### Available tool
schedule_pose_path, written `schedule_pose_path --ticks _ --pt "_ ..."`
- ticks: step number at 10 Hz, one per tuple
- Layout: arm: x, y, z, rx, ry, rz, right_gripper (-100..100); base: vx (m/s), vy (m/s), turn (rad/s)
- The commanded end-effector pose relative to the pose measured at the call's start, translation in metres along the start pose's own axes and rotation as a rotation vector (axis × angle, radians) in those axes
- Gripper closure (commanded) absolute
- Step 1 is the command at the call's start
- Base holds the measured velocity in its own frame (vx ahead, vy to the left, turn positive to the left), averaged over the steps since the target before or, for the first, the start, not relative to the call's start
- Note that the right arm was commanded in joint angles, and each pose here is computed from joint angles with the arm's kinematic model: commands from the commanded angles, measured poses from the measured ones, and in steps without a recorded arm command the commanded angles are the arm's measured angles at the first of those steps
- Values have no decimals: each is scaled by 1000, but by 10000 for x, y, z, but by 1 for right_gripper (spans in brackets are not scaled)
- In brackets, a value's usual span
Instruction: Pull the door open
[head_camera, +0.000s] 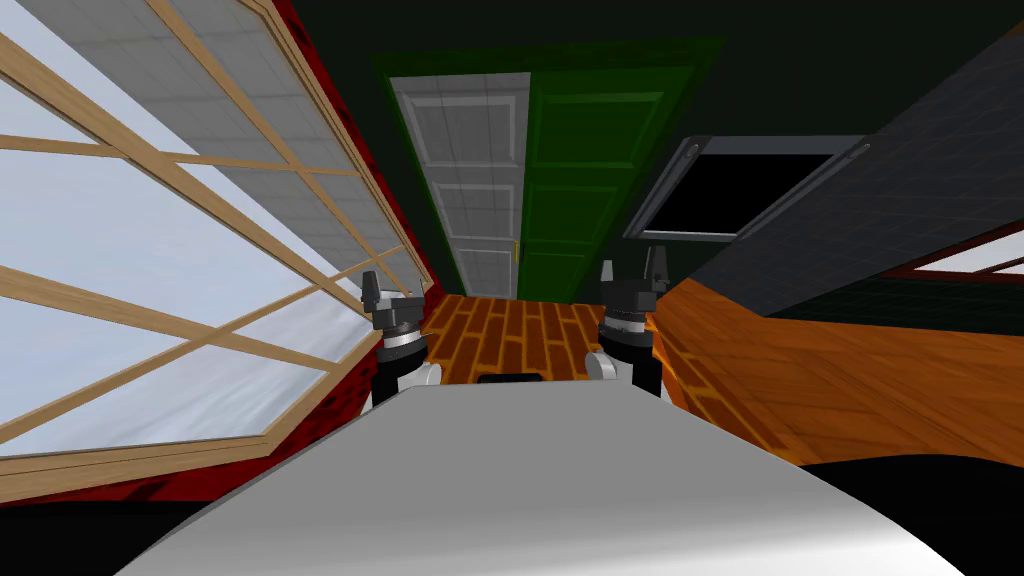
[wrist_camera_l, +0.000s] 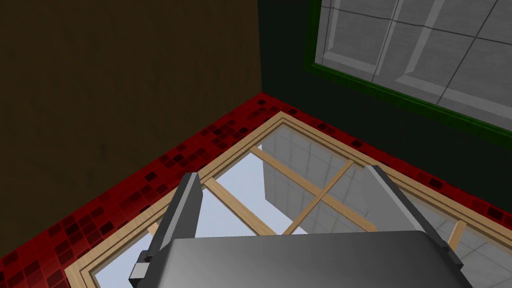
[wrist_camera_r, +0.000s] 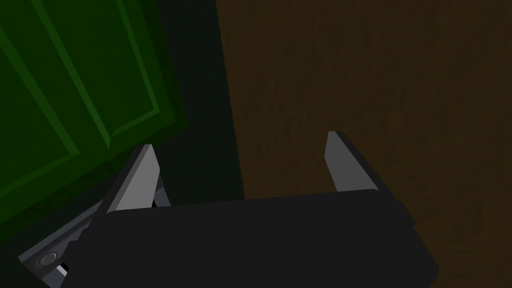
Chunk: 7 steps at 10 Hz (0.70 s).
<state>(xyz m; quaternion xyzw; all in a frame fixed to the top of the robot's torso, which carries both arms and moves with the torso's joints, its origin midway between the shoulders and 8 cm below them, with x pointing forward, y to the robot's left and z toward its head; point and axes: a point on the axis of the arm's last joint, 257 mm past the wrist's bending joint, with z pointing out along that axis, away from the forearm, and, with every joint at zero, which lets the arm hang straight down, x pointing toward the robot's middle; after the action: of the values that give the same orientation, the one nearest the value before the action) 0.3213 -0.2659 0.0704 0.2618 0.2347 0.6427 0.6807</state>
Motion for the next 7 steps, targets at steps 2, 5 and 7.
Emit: schedule_pose_path --ticks 2,5,7 --pt "12 -164 -43 26 3 61 -100 137 18 -3" --pt "30 -410 -115 65 3 153 -100 192 13 -2" --pt "37 -510 -147 82 2 190 -100 129 42 -2"
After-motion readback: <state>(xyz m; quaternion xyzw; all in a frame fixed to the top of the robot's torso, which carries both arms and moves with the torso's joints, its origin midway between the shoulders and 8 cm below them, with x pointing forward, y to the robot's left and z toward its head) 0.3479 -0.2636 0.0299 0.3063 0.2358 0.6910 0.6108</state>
